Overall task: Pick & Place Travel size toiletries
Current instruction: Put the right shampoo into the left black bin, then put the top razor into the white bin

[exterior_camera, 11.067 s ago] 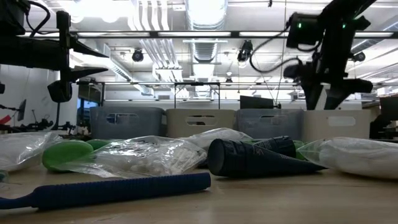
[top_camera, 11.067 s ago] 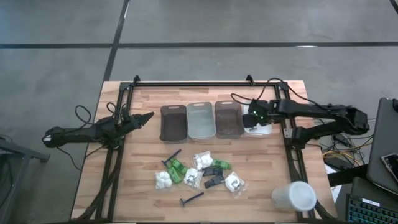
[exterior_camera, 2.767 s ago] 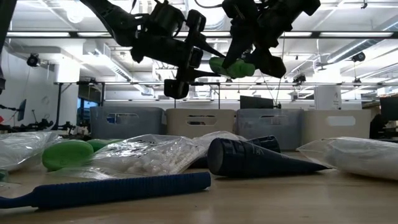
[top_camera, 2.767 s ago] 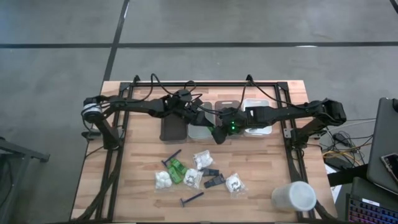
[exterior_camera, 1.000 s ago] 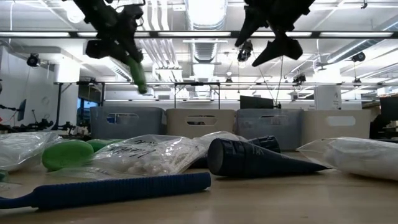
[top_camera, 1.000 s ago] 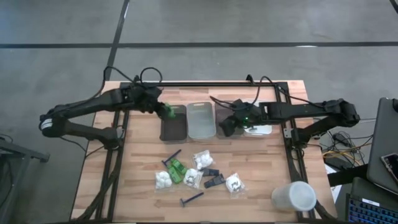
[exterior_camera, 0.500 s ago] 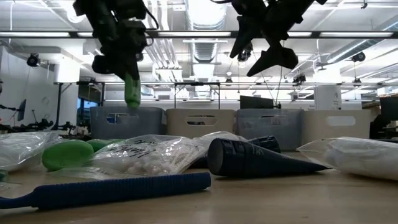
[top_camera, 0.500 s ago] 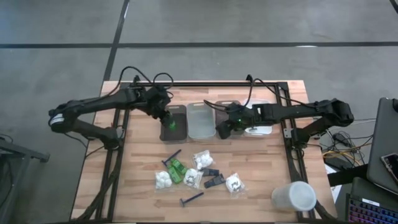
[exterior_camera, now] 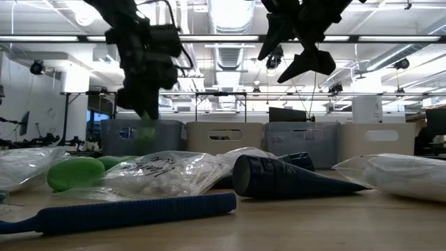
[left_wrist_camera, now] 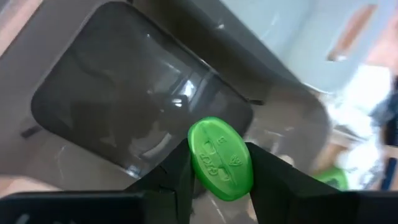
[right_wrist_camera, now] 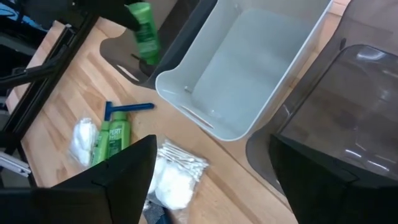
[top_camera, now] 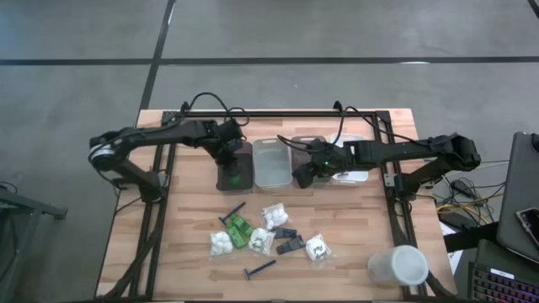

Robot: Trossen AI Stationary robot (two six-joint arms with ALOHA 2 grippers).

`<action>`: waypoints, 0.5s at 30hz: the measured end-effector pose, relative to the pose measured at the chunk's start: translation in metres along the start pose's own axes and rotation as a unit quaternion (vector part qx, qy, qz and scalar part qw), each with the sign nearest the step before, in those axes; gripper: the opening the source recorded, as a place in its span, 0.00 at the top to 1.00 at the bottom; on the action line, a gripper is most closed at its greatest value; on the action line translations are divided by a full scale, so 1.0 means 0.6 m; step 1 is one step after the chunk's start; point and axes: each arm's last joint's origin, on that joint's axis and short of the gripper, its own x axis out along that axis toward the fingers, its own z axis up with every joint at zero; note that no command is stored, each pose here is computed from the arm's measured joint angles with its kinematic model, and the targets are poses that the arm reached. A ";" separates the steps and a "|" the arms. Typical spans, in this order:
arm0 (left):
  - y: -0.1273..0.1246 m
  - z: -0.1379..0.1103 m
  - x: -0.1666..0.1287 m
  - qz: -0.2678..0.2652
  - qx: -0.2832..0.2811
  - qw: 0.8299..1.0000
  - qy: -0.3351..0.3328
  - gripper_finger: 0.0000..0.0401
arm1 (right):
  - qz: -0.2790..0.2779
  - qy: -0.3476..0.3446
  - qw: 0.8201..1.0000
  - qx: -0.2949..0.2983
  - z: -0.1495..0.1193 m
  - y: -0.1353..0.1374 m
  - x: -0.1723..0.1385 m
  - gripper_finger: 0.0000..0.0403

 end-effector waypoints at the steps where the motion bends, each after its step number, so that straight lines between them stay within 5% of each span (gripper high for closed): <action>1: 0.002 0.003 0.008 0.008 0.005 1.000 0.000 0.67 | 0.000 0.000 1.000 0.000 0.000 0.000 0.000 0.23; 8: 0.013 0.015 0.036 0.081 0.041 0.996 -0.009 0.54 | -0.001 0.001 1.000 0.000 -0.001 0.000 0.000 0.19; 15: 0.012 0.016 0.013 0.110 0.050 0.992 -0.047 0.44 | -0.004 0.002 1.000 -0.002 -0.001 -0.001 0.000 0.16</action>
